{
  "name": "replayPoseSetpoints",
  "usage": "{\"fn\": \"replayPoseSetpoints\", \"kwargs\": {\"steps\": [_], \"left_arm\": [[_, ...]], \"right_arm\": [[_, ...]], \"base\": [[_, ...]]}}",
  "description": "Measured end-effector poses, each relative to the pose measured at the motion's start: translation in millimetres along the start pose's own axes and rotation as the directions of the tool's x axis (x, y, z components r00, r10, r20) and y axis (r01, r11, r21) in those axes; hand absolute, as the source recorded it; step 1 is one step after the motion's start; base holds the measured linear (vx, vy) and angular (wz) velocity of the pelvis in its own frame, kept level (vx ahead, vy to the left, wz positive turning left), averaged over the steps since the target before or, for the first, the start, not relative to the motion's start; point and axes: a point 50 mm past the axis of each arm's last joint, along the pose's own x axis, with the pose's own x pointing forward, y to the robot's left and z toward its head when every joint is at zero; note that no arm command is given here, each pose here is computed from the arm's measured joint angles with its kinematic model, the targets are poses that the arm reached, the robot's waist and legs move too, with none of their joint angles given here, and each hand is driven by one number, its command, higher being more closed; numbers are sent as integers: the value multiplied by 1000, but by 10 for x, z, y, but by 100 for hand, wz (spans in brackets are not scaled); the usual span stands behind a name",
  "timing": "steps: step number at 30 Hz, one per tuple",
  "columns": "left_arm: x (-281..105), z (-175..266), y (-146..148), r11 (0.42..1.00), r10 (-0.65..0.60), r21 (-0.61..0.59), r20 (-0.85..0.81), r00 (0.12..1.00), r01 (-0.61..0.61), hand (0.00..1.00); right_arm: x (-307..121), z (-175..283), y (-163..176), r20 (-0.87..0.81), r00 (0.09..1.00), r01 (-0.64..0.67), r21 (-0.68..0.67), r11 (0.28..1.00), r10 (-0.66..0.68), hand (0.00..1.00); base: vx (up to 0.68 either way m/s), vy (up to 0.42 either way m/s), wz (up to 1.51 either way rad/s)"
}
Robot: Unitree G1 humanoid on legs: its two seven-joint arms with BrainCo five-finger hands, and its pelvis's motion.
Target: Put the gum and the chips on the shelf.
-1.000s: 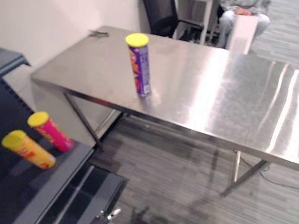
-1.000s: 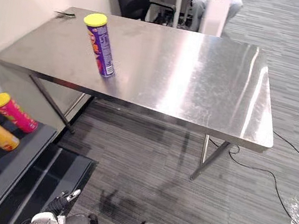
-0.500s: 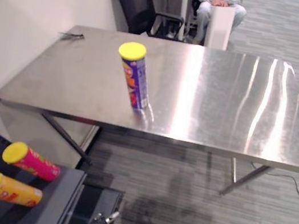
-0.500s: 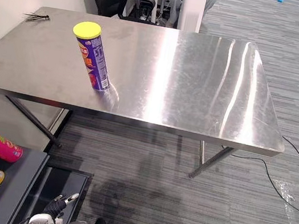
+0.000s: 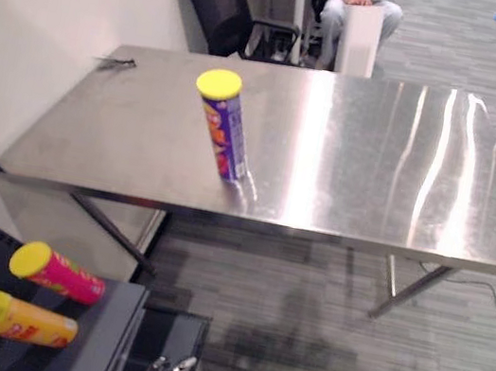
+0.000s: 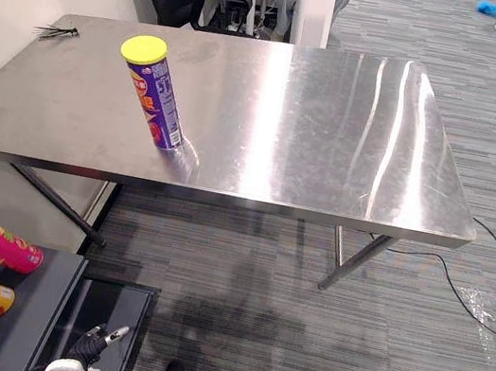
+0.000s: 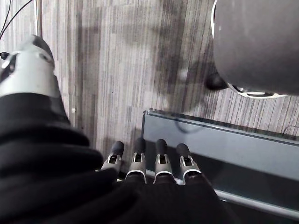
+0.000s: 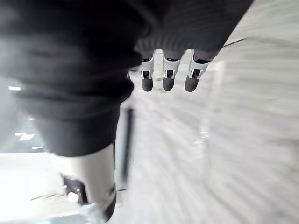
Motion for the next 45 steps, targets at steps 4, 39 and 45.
{"fn": "replayPoseSetpoints", "kwargs": {"steps": [4,39,45], "left_arm": [[-1,32,8,1000,-2,25,19,1000,1,0],[5,213,-159,995,-67,82,105,992,58,0],[11,273,-162,996,-57,77,129,990,48,0]], "right_arm": [[-55,843,517,380,924,-85,75,994,51,0],[-1679,1200,3309,319,177,-903,-324,282,931,0],[-1893,1181,3474,288,125,-925,-312,216,950,0]], "base": [[0,0,0],[-38,-16,6],[40,-22,6]]}}
